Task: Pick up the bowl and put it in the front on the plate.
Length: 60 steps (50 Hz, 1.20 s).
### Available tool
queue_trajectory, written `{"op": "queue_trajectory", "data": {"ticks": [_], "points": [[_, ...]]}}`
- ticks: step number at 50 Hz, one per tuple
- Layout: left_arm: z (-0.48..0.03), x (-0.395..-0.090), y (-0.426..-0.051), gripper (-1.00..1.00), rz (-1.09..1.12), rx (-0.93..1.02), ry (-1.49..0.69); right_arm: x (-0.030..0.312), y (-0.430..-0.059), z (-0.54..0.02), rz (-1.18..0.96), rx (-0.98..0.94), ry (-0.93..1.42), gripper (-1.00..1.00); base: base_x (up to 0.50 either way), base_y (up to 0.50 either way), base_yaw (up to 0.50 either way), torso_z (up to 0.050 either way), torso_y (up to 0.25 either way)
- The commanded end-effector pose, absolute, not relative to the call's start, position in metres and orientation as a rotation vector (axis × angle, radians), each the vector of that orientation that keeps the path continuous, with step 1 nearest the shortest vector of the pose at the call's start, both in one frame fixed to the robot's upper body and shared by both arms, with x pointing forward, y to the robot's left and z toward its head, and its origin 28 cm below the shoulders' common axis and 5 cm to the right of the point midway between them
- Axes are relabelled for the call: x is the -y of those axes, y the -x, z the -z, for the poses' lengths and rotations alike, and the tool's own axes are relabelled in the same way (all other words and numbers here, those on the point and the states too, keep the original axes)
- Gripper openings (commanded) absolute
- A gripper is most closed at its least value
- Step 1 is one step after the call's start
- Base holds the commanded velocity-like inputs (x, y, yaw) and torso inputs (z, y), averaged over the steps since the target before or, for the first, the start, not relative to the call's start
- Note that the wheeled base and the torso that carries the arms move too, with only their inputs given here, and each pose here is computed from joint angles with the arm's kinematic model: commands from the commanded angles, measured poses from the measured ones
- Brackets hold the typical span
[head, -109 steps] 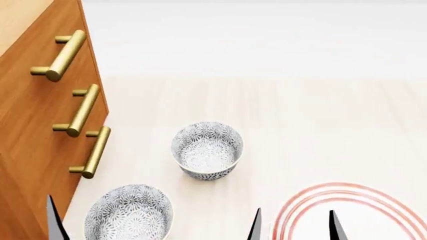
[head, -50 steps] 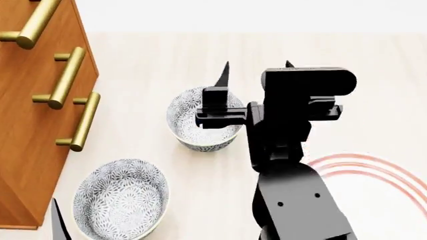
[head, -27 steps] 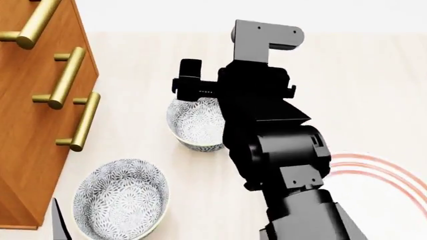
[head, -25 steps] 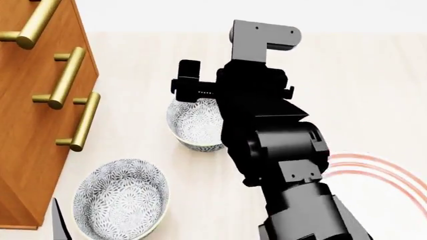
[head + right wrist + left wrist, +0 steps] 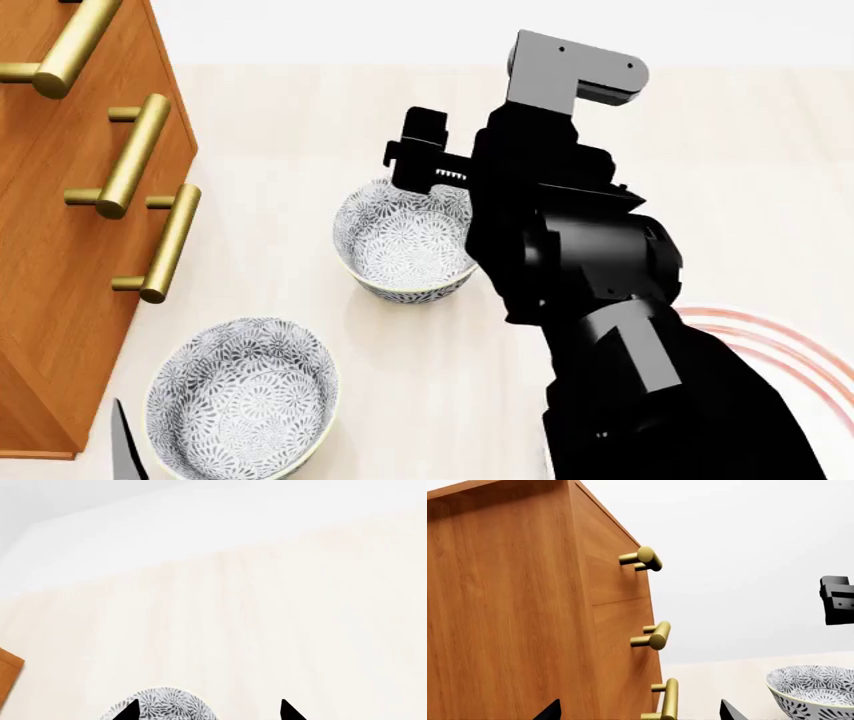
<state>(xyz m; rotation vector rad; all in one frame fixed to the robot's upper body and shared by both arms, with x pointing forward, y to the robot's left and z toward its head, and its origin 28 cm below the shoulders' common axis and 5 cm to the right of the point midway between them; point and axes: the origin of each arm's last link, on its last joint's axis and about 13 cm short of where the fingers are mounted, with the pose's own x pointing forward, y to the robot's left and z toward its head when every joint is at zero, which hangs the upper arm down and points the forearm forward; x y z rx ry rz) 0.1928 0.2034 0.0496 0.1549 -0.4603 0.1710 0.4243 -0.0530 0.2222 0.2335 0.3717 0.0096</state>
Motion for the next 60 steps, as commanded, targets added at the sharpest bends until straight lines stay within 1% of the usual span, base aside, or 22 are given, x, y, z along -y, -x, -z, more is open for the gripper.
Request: {"op": "queue_trajectory", "data": {"ticks": [1, 28, 45, 60], "points": [[-0.05, -0.205, -0.194, 1.0, -0.173, 0.473, -0.155, 0.048, -0.424, -0.218, -0.013, -0.386, -0.253, 1.0, 0.0, 0.0, 0.0, 0.0, 0.0], [-0.049, -0.204, -0.193, 1.0, -0.164, 0.462, -0.166, 0.042, -0.417, -0.2, -0.03, -0.444, -0.33, 1.0, 0.0, 0.0, 0.0, 0.0, 0.0], [-0.048, -0.204, -0.194, 1.0, -0.162, 0.458, -0.169, 0.043, -0.409, -0.194, -0.028, -0.462, -0.377, 1.0, 0.0, 0.0, 0.0, 0.0, 0.0], [-0.048, -0.204, -0.194, 1.0, -0.161, 0.454, -0.171, 0.045, -0.409, -0.194, -0.025, -0.462, -0.402, 1.0, 0.0, 0.0, 0.0, 0.0, 0.0]]}}
